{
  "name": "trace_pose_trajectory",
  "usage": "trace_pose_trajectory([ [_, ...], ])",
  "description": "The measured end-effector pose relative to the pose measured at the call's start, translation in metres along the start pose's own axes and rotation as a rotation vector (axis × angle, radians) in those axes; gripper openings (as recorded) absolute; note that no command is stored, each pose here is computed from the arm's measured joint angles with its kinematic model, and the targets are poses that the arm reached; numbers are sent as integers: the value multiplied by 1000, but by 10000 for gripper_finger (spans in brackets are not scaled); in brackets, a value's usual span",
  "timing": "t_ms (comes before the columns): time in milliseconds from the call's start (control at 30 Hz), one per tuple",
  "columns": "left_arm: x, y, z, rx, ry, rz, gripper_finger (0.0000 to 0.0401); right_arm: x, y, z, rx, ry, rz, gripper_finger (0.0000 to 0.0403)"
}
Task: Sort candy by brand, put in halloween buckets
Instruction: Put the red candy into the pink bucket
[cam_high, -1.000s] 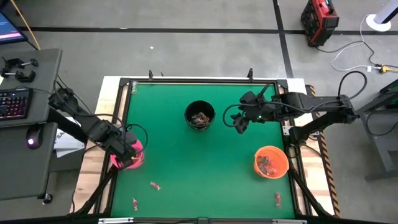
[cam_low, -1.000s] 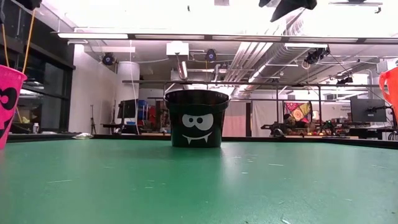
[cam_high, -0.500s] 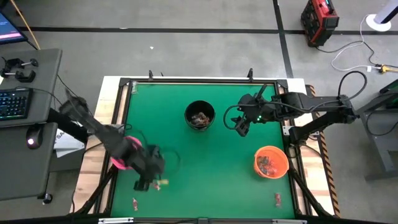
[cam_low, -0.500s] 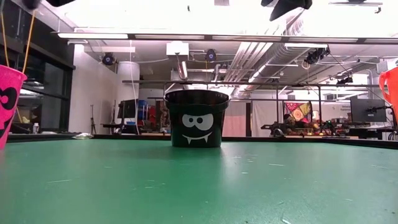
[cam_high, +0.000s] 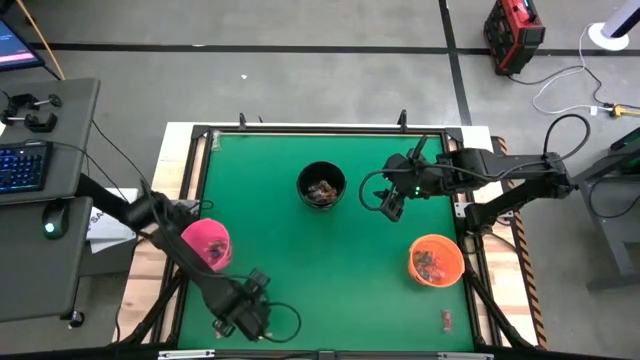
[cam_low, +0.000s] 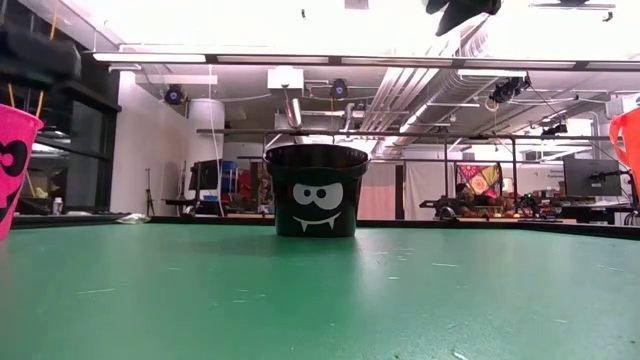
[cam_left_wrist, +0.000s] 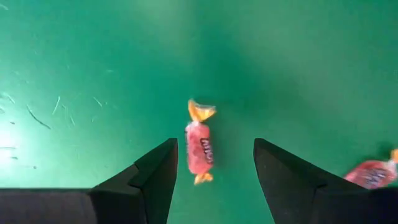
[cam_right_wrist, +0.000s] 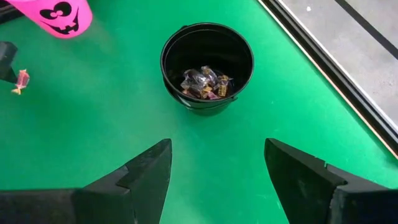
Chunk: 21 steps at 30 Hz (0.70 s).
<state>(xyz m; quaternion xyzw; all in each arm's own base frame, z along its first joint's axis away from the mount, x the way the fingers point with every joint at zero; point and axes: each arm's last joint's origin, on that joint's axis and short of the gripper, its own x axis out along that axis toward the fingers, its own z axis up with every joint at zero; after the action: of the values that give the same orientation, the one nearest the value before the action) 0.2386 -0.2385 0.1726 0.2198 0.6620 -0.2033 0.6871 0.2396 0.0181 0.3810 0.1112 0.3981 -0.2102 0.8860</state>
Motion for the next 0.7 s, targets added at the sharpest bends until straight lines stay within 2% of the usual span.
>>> trace_pose_trajectory([
  [333, 21, 11, 6, -63, 60, 10, 197, 0, 0, 0, -22, 0, 0, 250],
  [567, 33, 10, -3, -98, 70, -27, 194, 0, 0, 0, -19, 1, -1, 250],
  [633, 34, 10, -4, -97, 75, -26, 177, 0, 0, 0, -21, 4, -3, 250],
  [700, 33, 10, -3, -100, 64, -37, 141, 0, 0, 0, -21, 4, -3, 250],
])
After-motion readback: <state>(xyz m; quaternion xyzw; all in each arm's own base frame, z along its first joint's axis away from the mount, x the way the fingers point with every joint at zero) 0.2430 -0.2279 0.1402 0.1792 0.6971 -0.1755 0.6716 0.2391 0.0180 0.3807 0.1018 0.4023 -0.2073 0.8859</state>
